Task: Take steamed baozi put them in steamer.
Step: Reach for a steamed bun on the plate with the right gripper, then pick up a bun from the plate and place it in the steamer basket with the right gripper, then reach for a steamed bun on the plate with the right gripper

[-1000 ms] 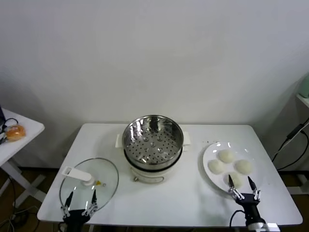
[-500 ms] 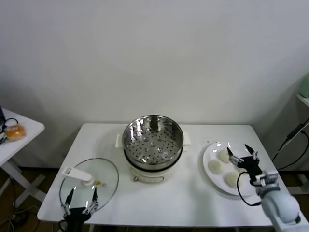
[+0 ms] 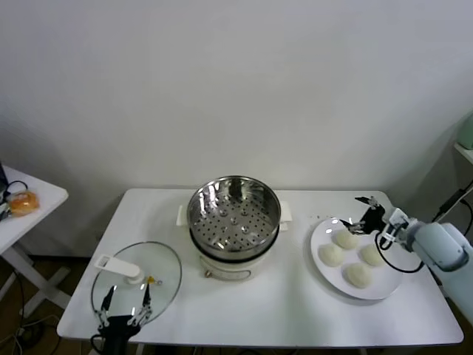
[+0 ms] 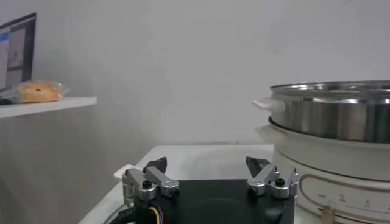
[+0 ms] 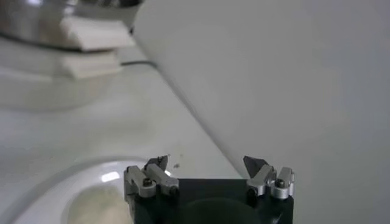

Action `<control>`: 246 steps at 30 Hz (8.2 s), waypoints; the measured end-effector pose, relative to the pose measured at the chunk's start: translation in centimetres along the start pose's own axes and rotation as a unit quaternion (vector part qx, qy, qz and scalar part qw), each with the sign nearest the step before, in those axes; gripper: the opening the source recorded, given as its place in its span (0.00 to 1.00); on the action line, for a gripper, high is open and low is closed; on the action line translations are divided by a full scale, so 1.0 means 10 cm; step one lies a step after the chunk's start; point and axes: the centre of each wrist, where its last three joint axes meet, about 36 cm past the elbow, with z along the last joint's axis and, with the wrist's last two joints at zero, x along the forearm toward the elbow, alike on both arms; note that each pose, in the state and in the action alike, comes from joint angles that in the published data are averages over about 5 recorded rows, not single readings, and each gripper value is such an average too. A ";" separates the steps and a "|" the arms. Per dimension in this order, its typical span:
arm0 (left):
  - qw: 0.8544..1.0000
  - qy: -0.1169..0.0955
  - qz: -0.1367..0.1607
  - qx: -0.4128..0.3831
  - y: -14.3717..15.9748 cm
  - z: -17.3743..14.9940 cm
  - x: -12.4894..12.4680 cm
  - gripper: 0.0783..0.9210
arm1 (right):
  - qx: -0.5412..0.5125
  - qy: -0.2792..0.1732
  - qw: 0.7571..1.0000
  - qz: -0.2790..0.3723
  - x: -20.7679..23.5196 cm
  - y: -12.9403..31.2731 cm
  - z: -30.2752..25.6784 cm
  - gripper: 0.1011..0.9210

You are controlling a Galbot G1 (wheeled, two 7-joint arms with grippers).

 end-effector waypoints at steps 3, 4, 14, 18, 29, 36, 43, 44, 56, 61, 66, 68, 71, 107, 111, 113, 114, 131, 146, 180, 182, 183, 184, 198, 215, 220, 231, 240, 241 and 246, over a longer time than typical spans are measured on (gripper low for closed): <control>1.000 -0.001 0.002 -0.002 -0.01 0.00 0.00 0.88 | 0.036 0.017 0.998 -0.052 -0.10 -0.21 -0.04 0.88; 1.000 -0.001 0.002 -0.002 -0.01 0.00 0.00 0.88 | 0.046 0.024 0.996 -0.068 -0.14 -0.27 -0.05 0.88; 1.000 -0.002 0.005 -0.007 -0.02 -0.01 0.04 0.88 | 0.130 0.102 0.966 -0.199 -0.51 -0.73 -0.17 0.88; 1.000 -0.002 0.004 -0.010 0.00 0.00 0.05 0.88 | 0.151 0.127 0.952 -0.233 -0.65 -0.84 -0.21 0.88; 1.000 0.001 -0.002 -0.015 0.05 0.04 0.06 0.88 | 0.195 0.168 0.926 -0.277 -0.99 -1.02 -0.36 0.88; 1.000 0.004 -0.005 -0.018 0.08 0.07 0.08 0.88 | 0.205 0.181 0.917 -0.291 -1.19 -1.01 -0.37 0.88; 1.000 0.006 -0.004 -0.021 0.09 0.08 0.09 0.88 | 0.204 0.187 0.912 -0.303 -1.33 -0.94 -0.29 0.88; 1.000 0.007 -0.004 -0.022 0.09 0.08 0.09 0.88 | 0.204 0.187 0.912 -0.303 -1.35 -0.93 -0.29 0.88; 1.000 0.004 0.000 -0.026 0.09 0.09 0.08 0.88 | 0.203 0.179 0.916 -0.294 -1.48 -0.90 -0.28 0.83; 1.000 0.002 0.000 -0.029 0.10 0.10 0.08 0.88 | 0.205 0.178 0.915 -0.297 -1.53 -0.86 -0.30 0.75; 1.000 0.001 0.000 -0.030 0.10 0.09 0.08 0.88 | 0.208 0.178 0.915 -0.297 -1.54 -0.87 -0.30 0.69; 1.000 0.001 0.000 -0.030 0.11 0.09 0.08 0.88 | 0.209 0.176 0.915 -0.295 -1.52 -0.89 -0.32 0.67; 1.000 -0.001 -0.001 -0.031 0.11 0.07 0.07 0.88 | 0.214 0.171 0.916 -0.293 -1.49 -0.94 -0.37 0.66; 0.999 -0.010 -0.002 -0.034 0.07 0.06 0.08 0.88 | 0.685 -0.108 0.676 -0.250 -0.58 -1.19 -4.20 0.66; 0.999 -0.012 -0.002 -0.033 0.07 0.05 0.09 0.88 | 0.710 -0.109 0.642 -0.267 -0.79 -0.98 -4.32 0.66; 0.999 -0.012 -0.002 -0.033 0.07 0.04 0.10 0.88 | 0.720 -0.106 0.629 -0.274 -0.89 -0.90 -4.34 0.66; 0.999 -0.013 -0.003 -0.033 0.07 0.04 0.10 0.88 | 0.725 -0.105 0.622 -0.277 -0.94 -0.86 -4.35 0.66; 0.999 -0.016 -0.003 -0.034 0.07 0.06 0.08 0.88 | 0.752 -0.085 0.589 -0.283 -1.48 -0.55 -4.41 0.66; 0.999 -0.020 -0.003 -0.035 0.07 0.08 0.07 0.88 | 0.744 -0.076 0.606 -0.269 -1.70 -0.51 -4.43 0.80; 0.999 -0.014 0.000 -0.039 0.07 0.02 0.11 0.88 | 0.595 -0.034 0.750 -0.286 -0.13 -1.84 -2.67 0.88; 0.999 -0.013 0.000 -0.040 0.08 0.03 0.11 0.88 | 0.559 -0.017 0.779 -0.285 -0.08 -1.78 -2.41 0.88; 0.999 -0.013 0.000 -0.041 0.08 0.03 0.11 0.88 | 0.538 -0.007 0.794 -0.283 -0.06 -1.74 -2.28 0.88; 0.999 -0.012 0.000 -0.042 0.09 0.04 0.11 0.88 | 0.515 0.005 0.810 -0.281 -0.05 -1.69 -2.15 0.88; 0.999 -0.004 0.004 -0.052 0.12 0.08 0.13 0.88 | 0.233 0.142 0.928 -0.254 -0.21 -0.76 -0.86 0.88; 0.998 0.003 0.003 -0.061 0.17 0.09 0.16 0.88 | 0.109 0.161 0.947 -0.254 -0.80 -0.22 -0.57 0.88; 0.998 0.003 0.002 -0.061 0.17 0.10 0.17 0.88 | 0.099 0.161 0.948 -0.257 -0.94 -0.18 -0.57 0.88; 0.998 0.006 0.000 -0.063 0.19 0.11 0.18 0.88 | 0.100 0.162 0.944 -0.269 -1.19 -0.16 -0.62 0.87; 0.998 0.006 -0.001 -0.063 0.20 0.11 0.17 0.88 | 0.106 0.164 0.940 -0.278 -1.28 -0.21 -0.65 0.77; 0.998 0.006 -0.001 -0.063 0.20 0.11 0.17 0.88 | 0.107 0.164 0.940 -0.280 -1.28 -0.22 -0.66 0.76; 0.998 0.006 -0.002 -0.064 0.21 0.11 0.17 0.88 | 0.111 0.162 0.938 -0.287 -1.28 -0.25 -0.68 0.72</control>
